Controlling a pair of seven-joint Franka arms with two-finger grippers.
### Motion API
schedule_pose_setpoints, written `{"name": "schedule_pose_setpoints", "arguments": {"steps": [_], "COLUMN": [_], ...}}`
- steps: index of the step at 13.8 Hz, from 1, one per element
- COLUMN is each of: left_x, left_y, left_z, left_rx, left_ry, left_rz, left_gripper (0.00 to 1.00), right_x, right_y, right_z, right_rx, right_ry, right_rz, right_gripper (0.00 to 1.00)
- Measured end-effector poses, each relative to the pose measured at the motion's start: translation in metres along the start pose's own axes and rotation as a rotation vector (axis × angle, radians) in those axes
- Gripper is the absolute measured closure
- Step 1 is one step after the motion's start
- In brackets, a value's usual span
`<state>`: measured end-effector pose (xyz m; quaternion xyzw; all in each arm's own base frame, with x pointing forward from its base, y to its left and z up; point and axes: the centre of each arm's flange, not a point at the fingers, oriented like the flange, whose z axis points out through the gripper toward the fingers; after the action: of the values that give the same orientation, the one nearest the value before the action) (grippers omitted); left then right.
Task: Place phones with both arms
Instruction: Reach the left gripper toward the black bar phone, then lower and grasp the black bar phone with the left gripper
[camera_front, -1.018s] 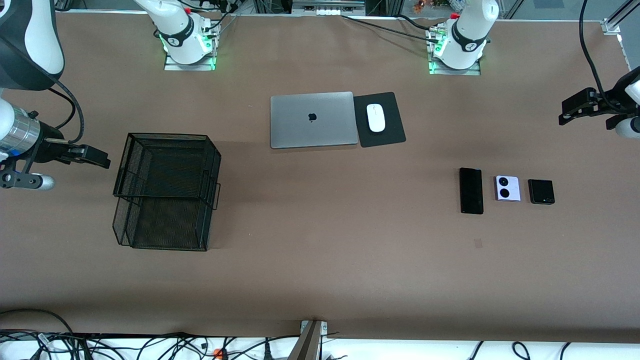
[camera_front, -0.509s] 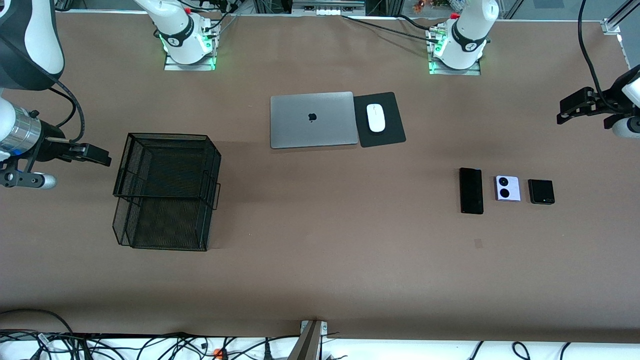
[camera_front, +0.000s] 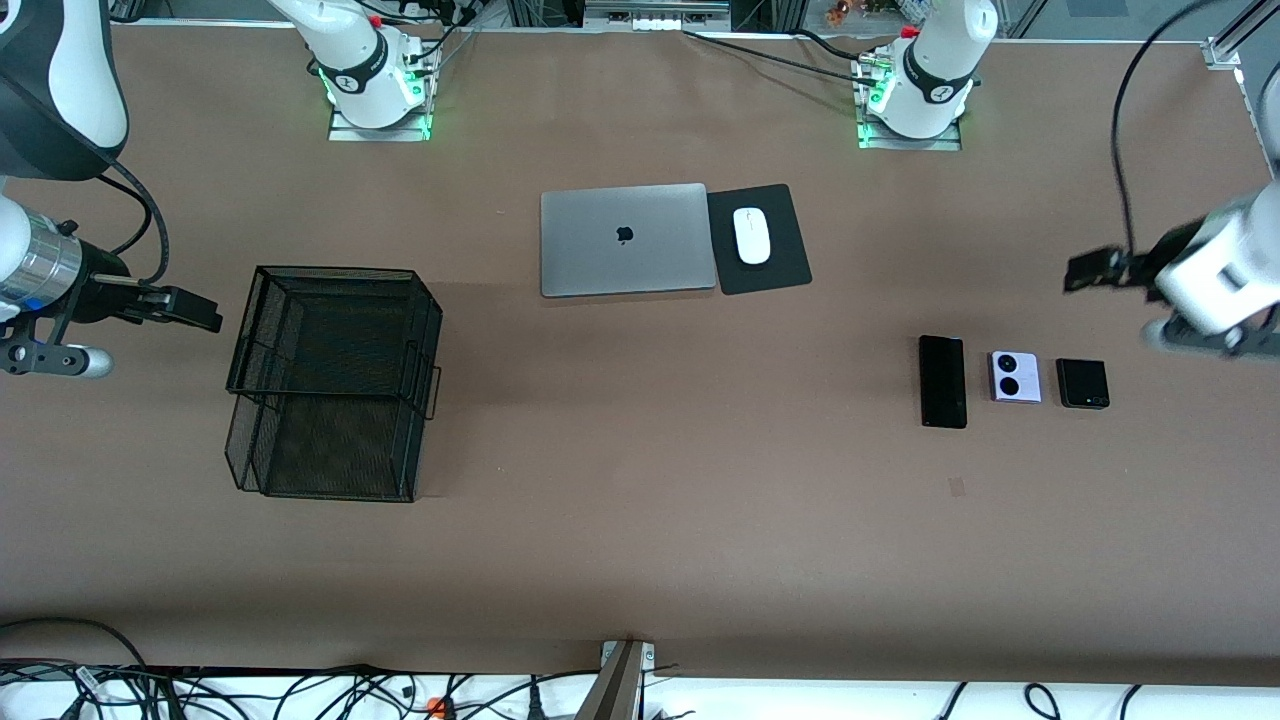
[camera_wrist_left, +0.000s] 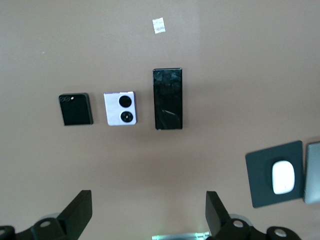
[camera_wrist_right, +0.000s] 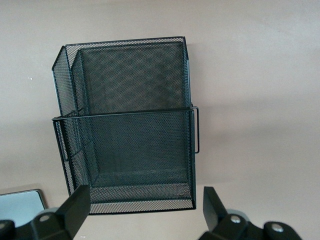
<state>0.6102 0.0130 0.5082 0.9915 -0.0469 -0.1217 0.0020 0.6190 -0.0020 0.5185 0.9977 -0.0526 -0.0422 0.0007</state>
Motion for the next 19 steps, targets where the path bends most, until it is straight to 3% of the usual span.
{"name": "schedule_pose_setpoints", "arguments": {"steps": [3,7,10,19], "left_x": [0.05,0.089,0.09,0.08], "left_y": [-0.005,-0.005,0.003,0.022], "left_z": [0.07,0.161,0.223,0.32], "left_rx": [-0.008,-0.008,-0.002,0.003], "left_ry": [-0.014,0.04,0.11,0.177], "left_rz": [0.009,0.029,0.042,0.059], "left_gripper": [0.0,0.0,0.0,0.0], "right_x": [0.0,0.0,0.0,0.0], "right_y": [0.0,0.0,0.001,0.001], "right_z": [0.0,-0.001,-0.001,-0.001], "right_rx": [0.0,0.0,0.0,0.0], "right_ry": [0.001,0.001,0.001,0.001], "right_rz": [0.0,0.001,0.001,0.002], "right_gripper": [0.0,0.0,0.0,0.0]}}
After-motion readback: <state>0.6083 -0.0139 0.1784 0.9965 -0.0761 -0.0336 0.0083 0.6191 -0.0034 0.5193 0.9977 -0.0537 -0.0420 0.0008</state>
